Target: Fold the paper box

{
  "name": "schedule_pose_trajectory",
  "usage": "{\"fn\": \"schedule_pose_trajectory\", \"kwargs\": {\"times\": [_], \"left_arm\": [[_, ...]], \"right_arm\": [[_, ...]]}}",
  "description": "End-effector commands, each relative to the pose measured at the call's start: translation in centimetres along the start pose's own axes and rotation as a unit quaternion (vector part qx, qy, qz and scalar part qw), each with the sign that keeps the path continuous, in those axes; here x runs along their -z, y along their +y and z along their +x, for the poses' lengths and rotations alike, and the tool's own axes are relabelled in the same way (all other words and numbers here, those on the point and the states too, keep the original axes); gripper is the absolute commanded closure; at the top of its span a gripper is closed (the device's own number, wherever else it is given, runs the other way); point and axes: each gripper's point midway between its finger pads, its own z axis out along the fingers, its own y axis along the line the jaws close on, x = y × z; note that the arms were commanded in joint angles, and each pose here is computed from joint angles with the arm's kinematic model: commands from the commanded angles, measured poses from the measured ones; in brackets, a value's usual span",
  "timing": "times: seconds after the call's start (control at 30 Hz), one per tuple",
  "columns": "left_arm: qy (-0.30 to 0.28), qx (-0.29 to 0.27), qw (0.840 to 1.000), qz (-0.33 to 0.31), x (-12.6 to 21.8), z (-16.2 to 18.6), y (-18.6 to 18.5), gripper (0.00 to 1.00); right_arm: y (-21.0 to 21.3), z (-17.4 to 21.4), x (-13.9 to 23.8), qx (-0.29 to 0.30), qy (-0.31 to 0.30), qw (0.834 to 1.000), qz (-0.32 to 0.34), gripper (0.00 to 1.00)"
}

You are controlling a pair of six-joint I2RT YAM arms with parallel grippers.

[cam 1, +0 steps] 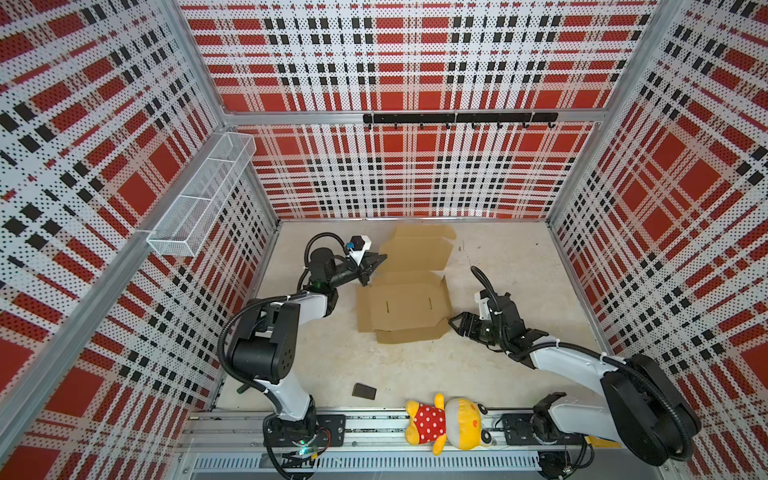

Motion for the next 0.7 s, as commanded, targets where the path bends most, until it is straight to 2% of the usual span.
{"fn": "schedule_pose_trajectory", "kwargs": {"times": [0.0, 0.07, 0.37, 0.47, 0.67], "left_arm": [[-0.043, -0.058, 0.997, -0.017, 1.0, -3.1, -0.2, 1.0], [-0.041, -0.056, 0.997, -0.022, 1.0, -2.9, -0.1, 1.0], [-0.028, -0.042, 0.997, -0.061, 0.8, -1.6, 1.2, 1.0], [-0.024, -0.038, 0.996, -0.071, 0.7, -1.3, 1.7, 1.0], [-0.011, -0.02, 0.996, -0.088, 0.4, -0.4, 2.6, 1.0]], "right_arm": [[0.8, -0.1, -0.6, -0.019, -0.019, 0.999, -0.024, 0.32], [1.0, 0.5, -0.8, -0.026, -0.022, 0.999, -0.03, 0.33], [2.2, 3.1, -1.4, 0.017, -0.005, 1.0, -0.021, 0.37], [3.7, 4.3, -1.6, 0.057, 0.003, 0.998, -0.03, 0.39], [5.9, 5.1, -2.5, 0.134, 0.016, 0.991, -0.01, 0.46]]}}
